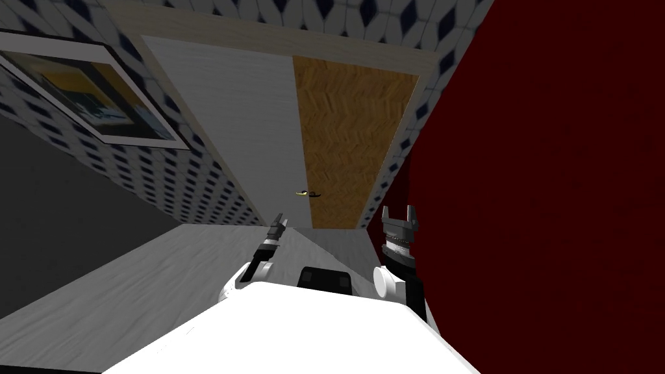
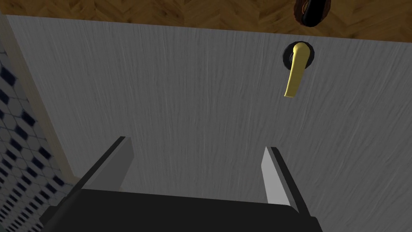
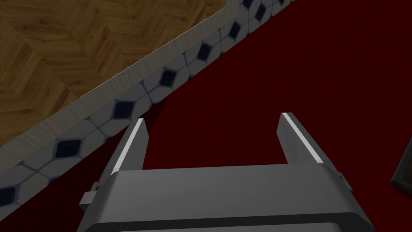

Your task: Pull the door open

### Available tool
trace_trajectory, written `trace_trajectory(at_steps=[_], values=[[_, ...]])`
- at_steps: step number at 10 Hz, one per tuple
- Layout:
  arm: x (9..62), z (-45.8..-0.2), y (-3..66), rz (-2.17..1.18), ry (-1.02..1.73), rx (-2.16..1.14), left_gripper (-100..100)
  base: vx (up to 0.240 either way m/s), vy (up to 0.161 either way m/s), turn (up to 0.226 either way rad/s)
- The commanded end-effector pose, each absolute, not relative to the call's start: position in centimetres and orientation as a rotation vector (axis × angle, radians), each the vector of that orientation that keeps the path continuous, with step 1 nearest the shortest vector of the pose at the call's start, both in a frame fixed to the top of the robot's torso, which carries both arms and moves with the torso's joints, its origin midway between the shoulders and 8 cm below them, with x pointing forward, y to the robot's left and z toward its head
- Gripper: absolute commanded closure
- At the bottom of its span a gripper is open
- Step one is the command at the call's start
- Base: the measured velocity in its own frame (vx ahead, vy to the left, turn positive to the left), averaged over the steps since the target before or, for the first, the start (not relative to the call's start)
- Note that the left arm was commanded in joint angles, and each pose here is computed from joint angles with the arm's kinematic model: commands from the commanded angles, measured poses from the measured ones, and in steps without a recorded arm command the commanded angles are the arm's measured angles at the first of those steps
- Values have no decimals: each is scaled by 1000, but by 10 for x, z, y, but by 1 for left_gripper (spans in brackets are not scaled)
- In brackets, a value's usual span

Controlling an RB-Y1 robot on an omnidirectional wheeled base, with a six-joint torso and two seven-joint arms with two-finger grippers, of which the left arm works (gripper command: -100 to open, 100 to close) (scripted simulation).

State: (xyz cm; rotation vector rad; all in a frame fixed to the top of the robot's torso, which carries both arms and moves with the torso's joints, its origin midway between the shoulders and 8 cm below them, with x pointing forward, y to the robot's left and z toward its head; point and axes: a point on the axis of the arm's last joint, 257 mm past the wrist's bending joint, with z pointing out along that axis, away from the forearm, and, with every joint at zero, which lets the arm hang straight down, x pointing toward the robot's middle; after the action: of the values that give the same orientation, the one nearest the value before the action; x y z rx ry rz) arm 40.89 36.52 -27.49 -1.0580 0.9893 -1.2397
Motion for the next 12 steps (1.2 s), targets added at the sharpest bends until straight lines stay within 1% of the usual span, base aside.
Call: trace_trajectory(at_steps=[1,12], values=[[406,-286,372,-1231,997,-1077,-100,95,11,-47],[387,-344,417,-1160,1036,-1189,-100,99,3,-46]])
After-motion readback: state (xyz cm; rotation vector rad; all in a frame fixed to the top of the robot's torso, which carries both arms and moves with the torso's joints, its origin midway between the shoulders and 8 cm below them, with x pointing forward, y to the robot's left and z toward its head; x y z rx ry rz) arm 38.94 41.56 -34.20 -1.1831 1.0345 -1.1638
